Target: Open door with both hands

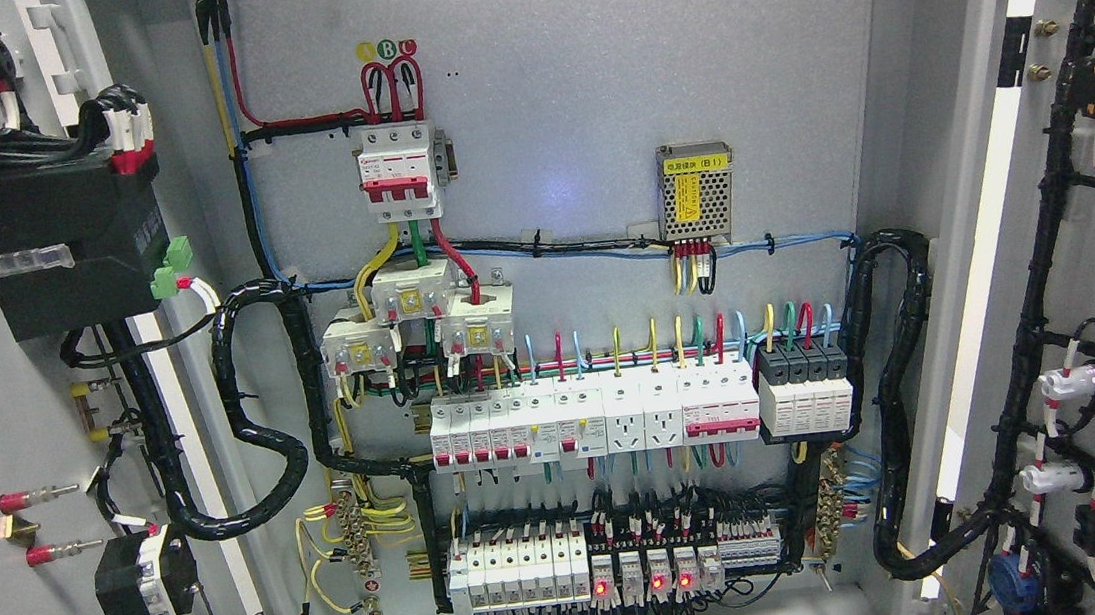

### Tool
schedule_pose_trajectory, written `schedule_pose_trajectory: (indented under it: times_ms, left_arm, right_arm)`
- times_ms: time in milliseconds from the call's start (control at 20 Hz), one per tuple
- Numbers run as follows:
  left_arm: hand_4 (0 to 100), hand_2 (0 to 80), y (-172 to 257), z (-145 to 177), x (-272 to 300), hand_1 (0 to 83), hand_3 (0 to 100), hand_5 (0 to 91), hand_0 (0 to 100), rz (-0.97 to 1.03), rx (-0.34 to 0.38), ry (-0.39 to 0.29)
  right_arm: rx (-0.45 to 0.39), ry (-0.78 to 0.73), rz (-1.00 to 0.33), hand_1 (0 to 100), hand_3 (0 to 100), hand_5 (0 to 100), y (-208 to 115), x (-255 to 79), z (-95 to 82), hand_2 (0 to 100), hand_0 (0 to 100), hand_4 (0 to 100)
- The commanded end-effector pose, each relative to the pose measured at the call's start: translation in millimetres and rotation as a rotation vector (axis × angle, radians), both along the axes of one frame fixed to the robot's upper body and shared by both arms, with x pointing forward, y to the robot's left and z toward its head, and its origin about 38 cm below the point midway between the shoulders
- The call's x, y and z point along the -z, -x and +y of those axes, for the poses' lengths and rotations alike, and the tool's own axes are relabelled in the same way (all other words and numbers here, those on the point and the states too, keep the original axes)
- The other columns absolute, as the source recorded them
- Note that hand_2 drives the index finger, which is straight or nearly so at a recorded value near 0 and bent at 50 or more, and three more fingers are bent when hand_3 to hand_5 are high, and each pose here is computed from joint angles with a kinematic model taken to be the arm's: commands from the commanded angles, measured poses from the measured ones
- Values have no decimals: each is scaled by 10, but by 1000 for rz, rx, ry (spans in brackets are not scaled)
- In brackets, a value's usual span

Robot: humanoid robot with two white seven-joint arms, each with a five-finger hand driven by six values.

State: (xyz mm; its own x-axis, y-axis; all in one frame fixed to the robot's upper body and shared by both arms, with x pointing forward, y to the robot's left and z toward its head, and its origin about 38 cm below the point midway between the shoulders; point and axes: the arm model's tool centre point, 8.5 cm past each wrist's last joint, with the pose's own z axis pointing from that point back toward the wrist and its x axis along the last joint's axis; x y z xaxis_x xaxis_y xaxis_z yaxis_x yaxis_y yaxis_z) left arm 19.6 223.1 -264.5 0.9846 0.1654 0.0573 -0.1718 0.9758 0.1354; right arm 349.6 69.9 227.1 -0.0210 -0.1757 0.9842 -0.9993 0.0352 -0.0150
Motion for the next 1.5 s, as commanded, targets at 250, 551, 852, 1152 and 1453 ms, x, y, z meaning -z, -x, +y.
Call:
schedule_pose_trajectory:
  times_ms: [250,551,852,1152,1453]
  left_arm:
    - [0,0,177,1,3,0,0,0,0,29,14,-1]
    - [0,0,219,23,3,0,0,0,0,32,15,-5]
    - [0,0,222,94,-6,0,0,0,0,-68,46,-30]
    - [0,0,-174,292,-291,0,0,0,0,-542,278,-73]
    - [0,0,-547,95,-719,0,0,0,0,-785,394,-23]
  right_arm:
    - [199,-8,2,0,0,0,-457,9,-743,0,191,0]
    - [387,-19,-35,0,0,0,-578,-114,-1158,0,191,0]
    - [530,-65,-1,0,0,0,-461,-67,-1285,0,191,0]
    - [591,-146,-47,0,0,0,-266,-132,-1609,0,191,0]
    - [631,-209,-97,0,0,0,-42,-16,-1799,0,191,0]
